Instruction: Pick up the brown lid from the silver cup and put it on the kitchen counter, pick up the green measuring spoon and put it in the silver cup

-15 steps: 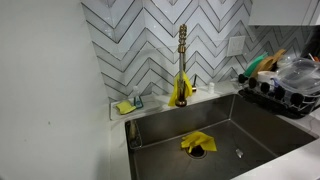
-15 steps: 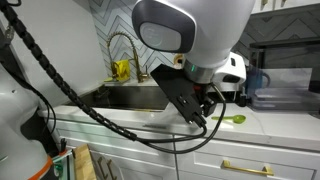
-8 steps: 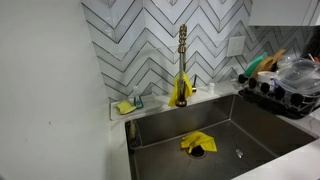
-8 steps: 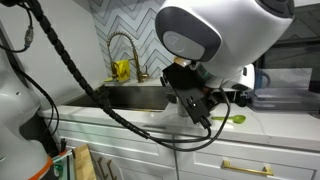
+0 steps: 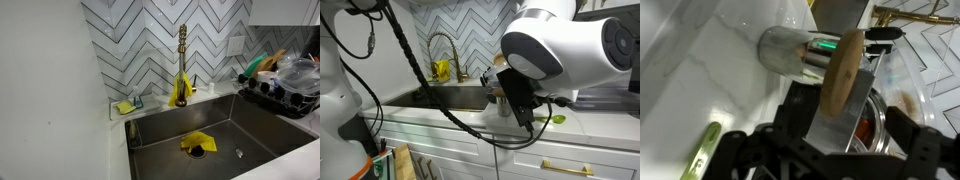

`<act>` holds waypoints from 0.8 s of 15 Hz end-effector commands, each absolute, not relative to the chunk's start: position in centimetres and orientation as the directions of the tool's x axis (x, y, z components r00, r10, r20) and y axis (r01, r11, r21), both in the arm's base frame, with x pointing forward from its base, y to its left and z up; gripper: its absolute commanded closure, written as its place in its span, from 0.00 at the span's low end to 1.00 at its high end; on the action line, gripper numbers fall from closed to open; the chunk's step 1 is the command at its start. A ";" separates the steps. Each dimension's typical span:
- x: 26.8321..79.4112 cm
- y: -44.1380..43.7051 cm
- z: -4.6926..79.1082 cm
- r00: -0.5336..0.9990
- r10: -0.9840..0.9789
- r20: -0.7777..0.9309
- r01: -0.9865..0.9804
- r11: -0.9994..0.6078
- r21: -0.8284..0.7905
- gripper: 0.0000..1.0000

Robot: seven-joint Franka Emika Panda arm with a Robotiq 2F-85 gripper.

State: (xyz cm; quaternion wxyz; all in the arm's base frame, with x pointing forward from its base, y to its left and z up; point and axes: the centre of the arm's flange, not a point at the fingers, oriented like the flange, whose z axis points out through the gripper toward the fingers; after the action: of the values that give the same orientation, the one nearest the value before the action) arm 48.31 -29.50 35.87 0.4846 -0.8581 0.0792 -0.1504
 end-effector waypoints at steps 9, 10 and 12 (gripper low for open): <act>51.0 -29.4 31.2 0.956 -0.284 0.080 -0.036 -0.381 -0.924 0.17; 51.1 -29.4 31.2 0.956 -0.284 0.078 -0.035 -0.370 -0.928 0.24; 51.2 -29.2 31.1 0.957 -0.282 0.070 -0.035 -0.353 -0.935 0.21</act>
State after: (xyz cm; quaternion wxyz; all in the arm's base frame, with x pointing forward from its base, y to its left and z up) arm 50.72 -28.72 31.27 0.5392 -0.8299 0.0889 -0.1127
